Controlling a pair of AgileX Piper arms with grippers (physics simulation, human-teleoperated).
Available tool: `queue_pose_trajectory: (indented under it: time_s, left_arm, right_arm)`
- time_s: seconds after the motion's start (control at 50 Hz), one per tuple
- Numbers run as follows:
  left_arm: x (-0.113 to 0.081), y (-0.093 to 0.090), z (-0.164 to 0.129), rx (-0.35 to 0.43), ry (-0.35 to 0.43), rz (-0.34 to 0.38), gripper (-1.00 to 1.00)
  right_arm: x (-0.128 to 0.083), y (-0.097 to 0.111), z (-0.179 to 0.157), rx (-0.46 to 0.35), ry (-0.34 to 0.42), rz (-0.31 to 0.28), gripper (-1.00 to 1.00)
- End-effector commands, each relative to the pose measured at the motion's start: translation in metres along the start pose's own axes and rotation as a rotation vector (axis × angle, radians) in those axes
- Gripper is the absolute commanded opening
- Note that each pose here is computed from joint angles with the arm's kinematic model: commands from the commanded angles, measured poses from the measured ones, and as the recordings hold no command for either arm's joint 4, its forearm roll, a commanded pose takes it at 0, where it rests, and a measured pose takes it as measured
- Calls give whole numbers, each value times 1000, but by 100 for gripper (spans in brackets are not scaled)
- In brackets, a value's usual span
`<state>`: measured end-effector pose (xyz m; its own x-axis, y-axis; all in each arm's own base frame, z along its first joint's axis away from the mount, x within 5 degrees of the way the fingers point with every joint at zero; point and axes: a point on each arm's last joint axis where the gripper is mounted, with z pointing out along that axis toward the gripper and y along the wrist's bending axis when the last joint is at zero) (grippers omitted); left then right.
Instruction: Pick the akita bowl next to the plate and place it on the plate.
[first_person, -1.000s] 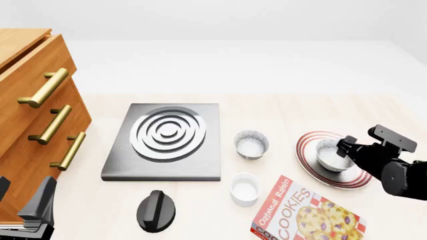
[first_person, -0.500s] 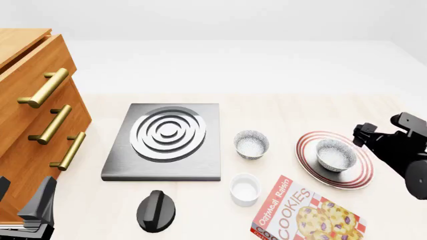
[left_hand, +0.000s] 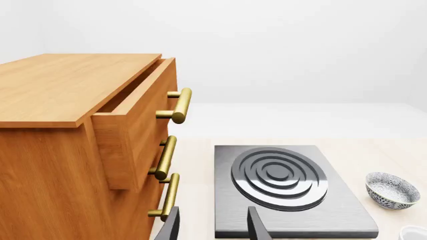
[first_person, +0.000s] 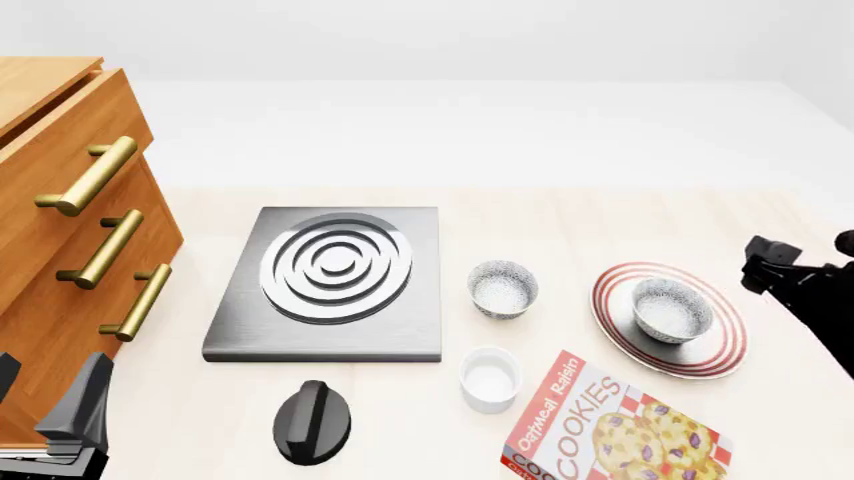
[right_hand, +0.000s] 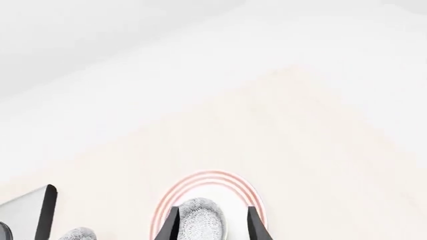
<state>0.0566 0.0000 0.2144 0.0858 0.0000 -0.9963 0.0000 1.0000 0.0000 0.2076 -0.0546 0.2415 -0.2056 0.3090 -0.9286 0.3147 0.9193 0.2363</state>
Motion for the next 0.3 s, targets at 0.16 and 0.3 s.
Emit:
queue_pose_trajectory:
  time_s: [0.16,0.3]
  left_arm:
    - [0,0,0,0,0,0,100]
    - [0,0,0,0,0,0,100]
  right_arm:
    - [0,4,-36,-41,-87,-19,100]
    - [5,2,-43,-48,-113,-21,100]
